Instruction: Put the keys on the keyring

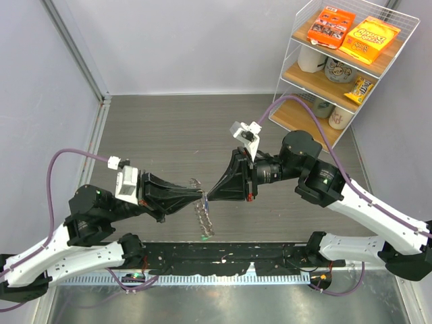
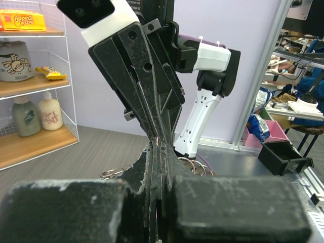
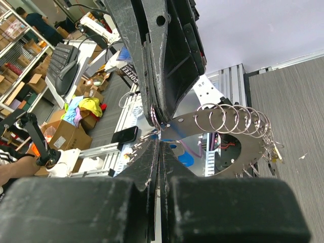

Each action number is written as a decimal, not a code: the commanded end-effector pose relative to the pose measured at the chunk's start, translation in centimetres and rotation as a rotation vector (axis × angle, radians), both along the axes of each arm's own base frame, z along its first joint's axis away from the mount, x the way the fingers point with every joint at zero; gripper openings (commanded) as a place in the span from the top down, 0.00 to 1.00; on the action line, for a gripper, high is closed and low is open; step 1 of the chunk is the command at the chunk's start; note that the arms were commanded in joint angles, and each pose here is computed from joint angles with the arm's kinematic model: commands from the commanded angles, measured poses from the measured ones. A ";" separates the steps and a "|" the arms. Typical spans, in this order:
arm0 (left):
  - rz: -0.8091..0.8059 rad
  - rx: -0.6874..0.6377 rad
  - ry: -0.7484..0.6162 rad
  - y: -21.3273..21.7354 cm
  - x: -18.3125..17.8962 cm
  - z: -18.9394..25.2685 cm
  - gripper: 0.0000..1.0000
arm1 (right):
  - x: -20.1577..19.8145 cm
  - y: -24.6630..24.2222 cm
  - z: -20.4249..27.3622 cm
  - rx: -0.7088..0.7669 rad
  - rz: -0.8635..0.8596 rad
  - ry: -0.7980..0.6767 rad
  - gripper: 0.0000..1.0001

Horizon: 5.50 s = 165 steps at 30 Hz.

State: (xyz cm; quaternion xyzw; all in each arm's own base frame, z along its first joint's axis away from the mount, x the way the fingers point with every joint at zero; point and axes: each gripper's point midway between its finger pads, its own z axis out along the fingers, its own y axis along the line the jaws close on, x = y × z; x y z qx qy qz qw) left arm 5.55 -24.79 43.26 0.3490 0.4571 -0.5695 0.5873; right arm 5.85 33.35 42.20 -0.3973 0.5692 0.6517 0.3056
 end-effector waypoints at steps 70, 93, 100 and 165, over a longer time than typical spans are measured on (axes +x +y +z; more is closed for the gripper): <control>0.325 -0.552 -0.504 4.7 1.6 5.1 1.00 | 1.1 3.5 3.0 -0.120 -0.264 0.239 0.95; 0.267 -0.851 -0.649 7.7 -1.9 9.8 1.00 | -2.3 1.2 3.5 -0.188 -0.275 0.152 0.77; 0.251 -0.865 -0.657 8.2 -2.5 10.1 1.00 | -2.7 -1.7 3.4 -0.182 -0.285 0.114 0.62; 0.164 -0.793 -0.269 7.4 0.1 7.0 1.00 | -1.0 3.4 13.5 0.104 -0.019 -1.133 0.48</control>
